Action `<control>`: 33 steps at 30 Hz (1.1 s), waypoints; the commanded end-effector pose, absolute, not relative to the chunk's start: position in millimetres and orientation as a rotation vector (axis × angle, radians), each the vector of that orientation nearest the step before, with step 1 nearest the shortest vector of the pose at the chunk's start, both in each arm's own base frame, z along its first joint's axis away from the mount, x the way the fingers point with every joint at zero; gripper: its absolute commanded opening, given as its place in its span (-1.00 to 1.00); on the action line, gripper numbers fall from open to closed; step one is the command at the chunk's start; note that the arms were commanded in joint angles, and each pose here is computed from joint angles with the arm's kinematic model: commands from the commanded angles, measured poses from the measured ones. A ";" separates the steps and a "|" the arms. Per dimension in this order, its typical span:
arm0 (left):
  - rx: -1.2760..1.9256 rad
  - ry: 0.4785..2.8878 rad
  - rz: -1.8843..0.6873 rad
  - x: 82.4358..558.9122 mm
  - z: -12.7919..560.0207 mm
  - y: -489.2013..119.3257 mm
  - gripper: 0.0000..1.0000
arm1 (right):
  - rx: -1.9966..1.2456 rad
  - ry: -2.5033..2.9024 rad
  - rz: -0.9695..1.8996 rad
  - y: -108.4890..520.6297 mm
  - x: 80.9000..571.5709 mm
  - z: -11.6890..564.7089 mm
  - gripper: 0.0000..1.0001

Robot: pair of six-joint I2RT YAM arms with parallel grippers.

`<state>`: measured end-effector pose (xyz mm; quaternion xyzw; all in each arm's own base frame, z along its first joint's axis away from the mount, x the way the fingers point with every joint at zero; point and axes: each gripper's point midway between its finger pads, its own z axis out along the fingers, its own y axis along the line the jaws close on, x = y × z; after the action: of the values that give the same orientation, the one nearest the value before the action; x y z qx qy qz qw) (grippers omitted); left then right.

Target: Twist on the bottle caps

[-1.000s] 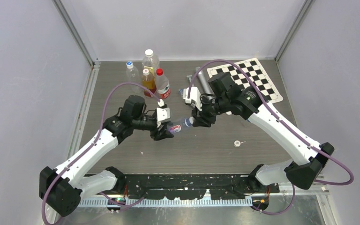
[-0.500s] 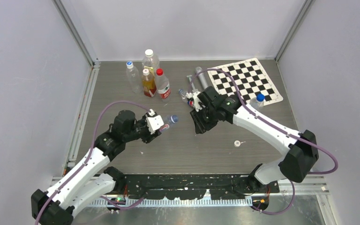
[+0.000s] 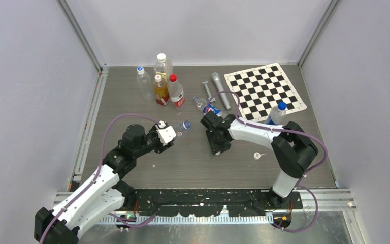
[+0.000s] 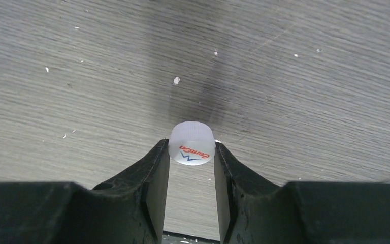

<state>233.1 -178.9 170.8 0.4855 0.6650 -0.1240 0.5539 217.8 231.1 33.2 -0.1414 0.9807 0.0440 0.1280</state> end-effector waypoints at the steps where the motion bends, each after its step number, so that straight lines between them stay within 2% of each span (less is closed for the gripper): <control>1: 1.113 1.505 -0.283 246.9 185.5 -187.9 -1.00 | -0.304 2.820 0.111 238.0 227.5 26.9 -0.27; 4: 1.133 1.511 -0.287 247.4 182.1 -189.8 -1.00 | -0.309 2.841 0.100 237.0 224.8 21.4 -0.15; 9: 1.133 1.496 -0.272 247.2 180.5 -187.9 -1.00 | -0.375 2.846 0.135 241.6 222.9 24.8 0.25; 13: 1.142 1.485 -0.261 247.0 180.3 -187.0 -1.00 | -0.528 2.811 0.168 242.3 222.1 35.7 0.35; 17: 1.146 1.470 -0.258 246.1 181.0 -187.0 -1.00 | -0.723 2.745 0.200 241.2 221.9 46.1 0.36; 24: 1.169 1.450 -0.260 242.9 180.4 -187.7 -1.00 | -1.016 2.653 0.251 238.9 222.1 49.9 0.20; 33: 1.189 1.432 -0.273 239.5 179.5 -189.8 -1.00 | -1.286 2.547 0.275 237.8 223.0 45.9 0.17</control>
<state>238.2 -182.8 162.6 0.5070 0.6452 -0.1134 0.5601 216.8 230.2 32.4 -0.3874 0.9112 0.0758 0.1177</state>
